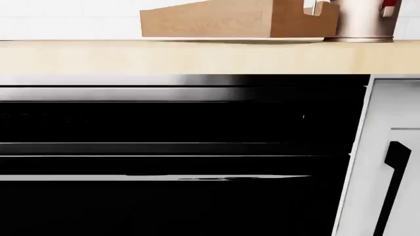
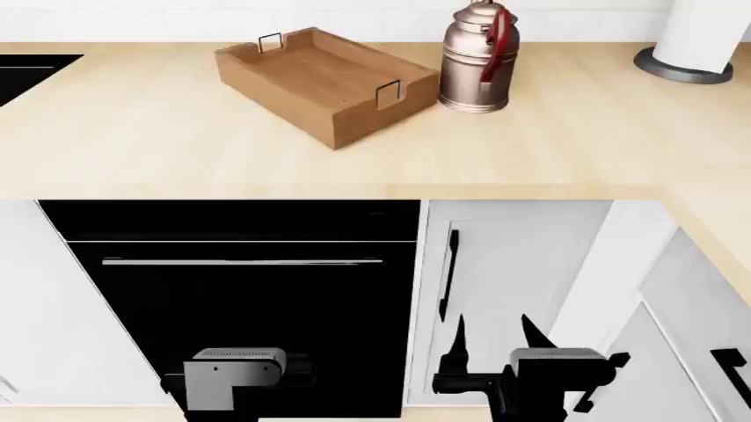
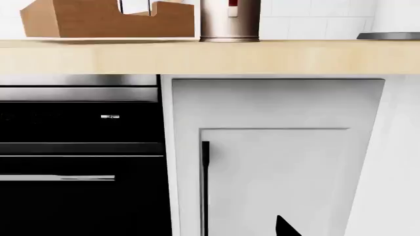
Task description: Pick the kettle from the counter and place it on the tray. Then pick the mug from the cabinet and place it on the tray. Then close the cabinet doors.
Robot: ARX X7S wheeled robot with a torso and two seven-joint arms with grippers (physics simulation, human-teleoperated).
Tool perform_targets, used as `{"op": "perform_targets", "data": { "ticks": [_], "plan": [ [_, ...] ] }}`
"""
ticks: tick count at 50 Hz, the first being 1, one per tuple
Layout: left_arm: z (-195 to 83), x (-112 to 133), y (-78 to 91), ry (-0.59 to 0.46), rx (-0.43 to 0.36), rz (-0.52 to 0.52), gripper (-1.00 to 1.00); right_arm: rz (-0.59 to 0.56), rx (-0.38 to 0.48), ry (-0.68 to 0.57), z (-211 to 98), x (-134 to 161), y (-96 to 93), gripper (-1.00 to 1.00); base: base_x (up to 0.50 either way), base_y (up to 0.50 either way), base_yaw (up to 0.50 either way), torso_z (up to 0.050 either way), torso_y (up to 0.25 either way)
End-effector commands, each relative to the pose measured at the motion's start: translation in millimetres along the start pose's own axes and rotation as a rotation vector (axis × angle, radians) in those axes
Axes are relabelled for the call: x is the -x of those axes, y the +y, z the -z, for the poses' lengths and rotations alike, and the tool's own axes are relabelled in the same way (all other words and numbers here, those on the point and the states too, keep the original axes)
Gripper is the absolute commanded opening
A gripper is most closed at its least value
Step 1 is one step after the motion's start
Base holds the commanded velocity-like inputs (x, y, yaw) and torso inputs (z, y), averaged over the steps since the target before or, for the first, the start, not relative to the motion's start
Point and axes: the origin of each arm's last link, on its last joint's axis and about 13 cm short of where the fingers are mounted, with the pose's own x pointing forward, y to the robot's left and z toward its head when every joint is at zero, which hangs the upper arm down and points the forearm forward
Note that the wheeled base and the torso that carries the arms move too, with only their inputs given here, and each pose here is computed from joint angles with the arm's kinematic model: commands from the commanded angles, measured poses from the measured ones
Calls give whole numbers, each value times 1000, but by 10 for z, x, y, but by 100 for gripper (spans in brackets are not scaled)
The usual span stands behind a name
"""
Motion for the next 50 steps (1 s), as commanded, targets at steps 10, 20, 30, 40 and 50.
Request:
{"op": "perform_targets", "data": {
  "ticks": [10, 20, 30, 40, 50],
  "plan": [
    [-143, 38, 4, -28, 6, -6, 100, -10, 7, -60, -187, 103, -14, 100, 0, 0, 0, 0, 0],
    [-690, -27, 66, -166, 21, -12, 100, -5, 11, -121, -395, 192, -19, 100, 0, 0, 0, 33, 0],
    [-1751, -224, 113, -391, -19, -33, 100, -5, 9, -131, -419, 234, -16, 100, 0, 0, 0, 50, 0],
    [-3117, -477, 101, -578, -57, -52, 100, -4, 13, -144, -449, 270, -18, 100, 0, 0, 0, 50, 0],
    [-4469, -679, 20, -624, -15, -101, 100, 3, 28, -192, -496, 321, -1, 100, 0, 0, 0, 50, 0]
  ]
}}
